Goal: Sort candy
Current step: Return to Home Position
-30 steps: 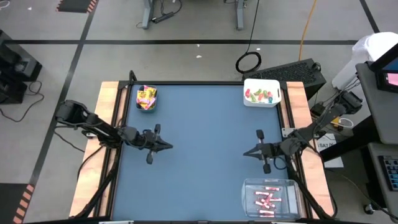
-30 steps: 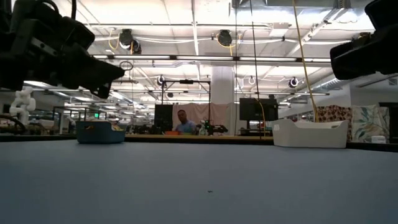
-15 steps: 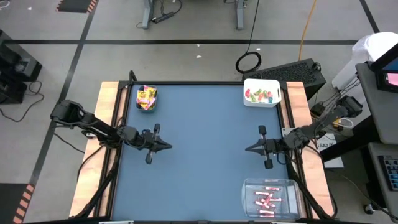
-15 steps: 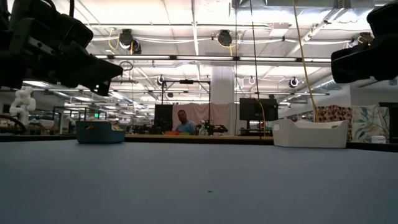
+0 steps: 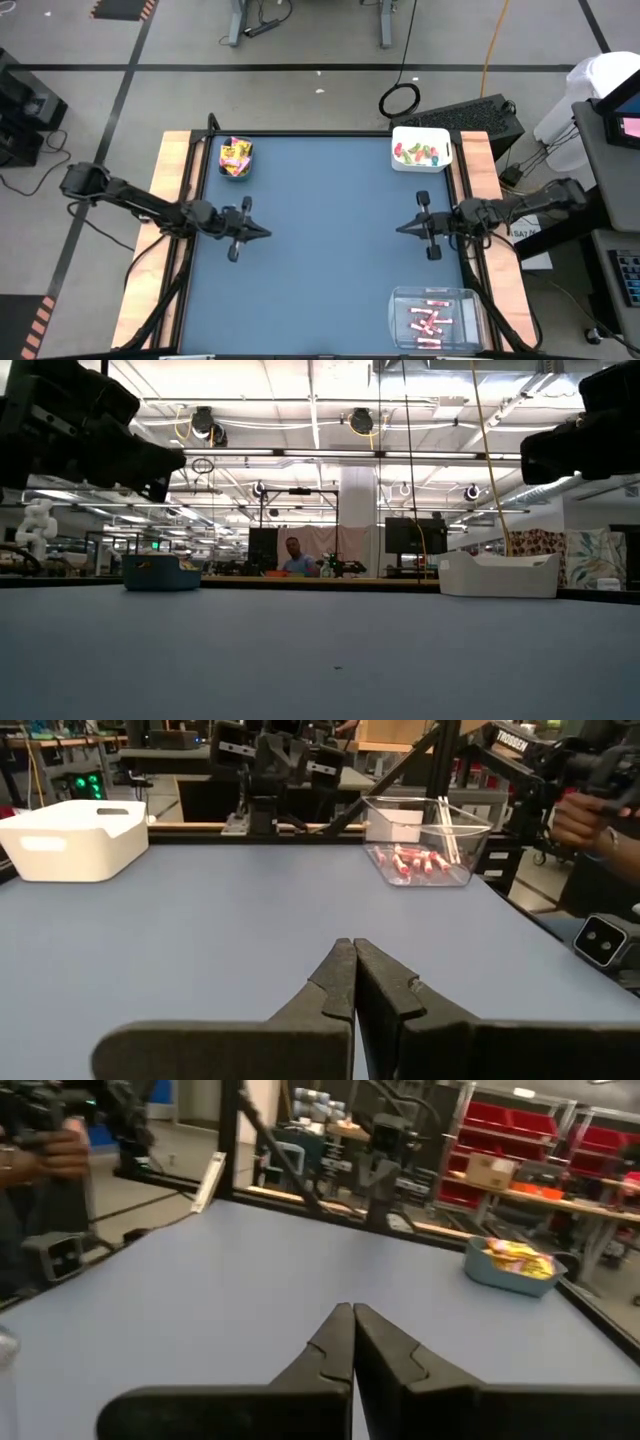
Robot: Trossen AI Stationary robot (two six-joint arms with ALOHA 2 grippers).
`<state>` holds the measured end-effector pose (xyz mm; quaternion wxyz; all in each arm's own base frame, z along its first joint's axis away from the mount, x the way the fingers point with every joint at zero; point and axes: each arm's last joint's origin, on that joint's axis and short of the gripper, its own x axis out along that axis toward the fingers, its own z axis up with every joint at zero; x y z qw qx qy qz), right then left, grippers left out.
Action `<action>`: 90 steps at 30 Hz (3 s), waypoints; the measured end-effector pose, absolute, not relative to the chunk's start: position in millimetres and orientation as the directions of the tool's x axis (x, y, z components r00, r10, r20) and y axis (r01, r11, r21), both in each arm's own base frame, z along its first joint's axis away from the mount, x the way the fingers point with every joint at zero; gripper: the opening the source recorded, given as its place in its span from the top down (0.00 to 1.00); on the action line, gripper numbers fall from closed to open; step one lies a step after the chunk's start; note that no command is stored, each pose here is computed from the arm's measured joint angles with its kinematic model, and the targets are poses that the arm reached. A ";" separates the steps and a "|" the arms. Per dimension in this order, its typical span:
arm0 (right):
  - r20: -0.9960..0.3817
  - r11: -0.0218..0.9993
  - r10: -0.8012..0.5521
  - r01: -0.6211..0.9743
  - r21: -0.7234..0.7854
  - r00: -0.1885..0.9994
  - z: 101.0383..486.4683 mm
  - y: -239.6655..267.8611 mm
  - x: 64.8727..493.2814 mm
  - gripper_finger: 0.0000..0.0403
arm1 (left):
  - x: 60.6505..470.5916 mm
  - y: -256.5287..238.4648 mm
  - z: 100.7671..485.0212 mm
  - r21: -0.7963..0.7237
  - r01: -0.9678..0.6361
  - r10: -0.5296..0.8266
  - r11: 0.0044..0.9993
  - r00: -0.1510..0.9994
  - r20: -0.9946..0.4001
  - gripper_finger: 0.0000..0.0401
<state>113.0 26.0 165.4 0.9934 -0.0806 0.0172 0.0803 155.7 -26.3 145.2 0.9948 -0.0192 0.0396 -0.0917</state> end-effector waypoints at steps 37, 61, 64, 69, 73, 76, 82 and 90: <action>-0.004 0.990 0.052 -0.052 -0.134 0.999 167.8 8.4 99.2 1.00 | 124.3 -19.4 158.5 -0.042 0.124 -0.127 0.991 0.988 -0.087 0.99; -0.003 0.991 0.044 -0.044 -0.124 0.999 167.9 8.2 99.2 1.00 | 100.3 -15.6 166.7 -0.012 0.131 -0.131 0.991 0.991 0.010 0.99; -0.003 0.991 0.044 -0.044 -0.124 0.999 167.9 8.2 99.2 1.00 | 96.8 -15.0 166.9 0.005 0.129 -0.129 0.992 0.991 0.023 0.99; -0.003 0.991 0.044 -0.044 -0.124 0.999 167.8 8.2 99.2 1.00 | 96.3 -13.9 167.7 0.014 0.102 -0.102 0.995 0.994 0.028 0.99; -0.002 0.991 0.044 -0.044 -0.124 0.999 167.9 8.1 99.2 1.00 | 96.4 -12.4 167.7 0.016 0.084 -0.085 0.996 0.996 0.027 0.99; -0.002 0.991 0.044 -0.044 -0.123 0.999 168.0 8.2 99.2 1.00 | 96.6 -11.0 167.6 0.030 0.069 -0.070 0.997 0.997 0.025 0.99; -0.001 0.991 0.044 -0.044 -0.124 0.999 168.0 8.2 99.2 1.00 | 96.7 -10.2 167.1 0.024 0.082 -0.083 0.996 0.996 0.019 0.99; -0.001 0.991 0.045 -0.044 -0.124 0.999 168.0 8.2 99.2 1.00 | 96.8 -10.9 166.4 0.008 0.105 -0.105 0.994 0.994 0.015 0.99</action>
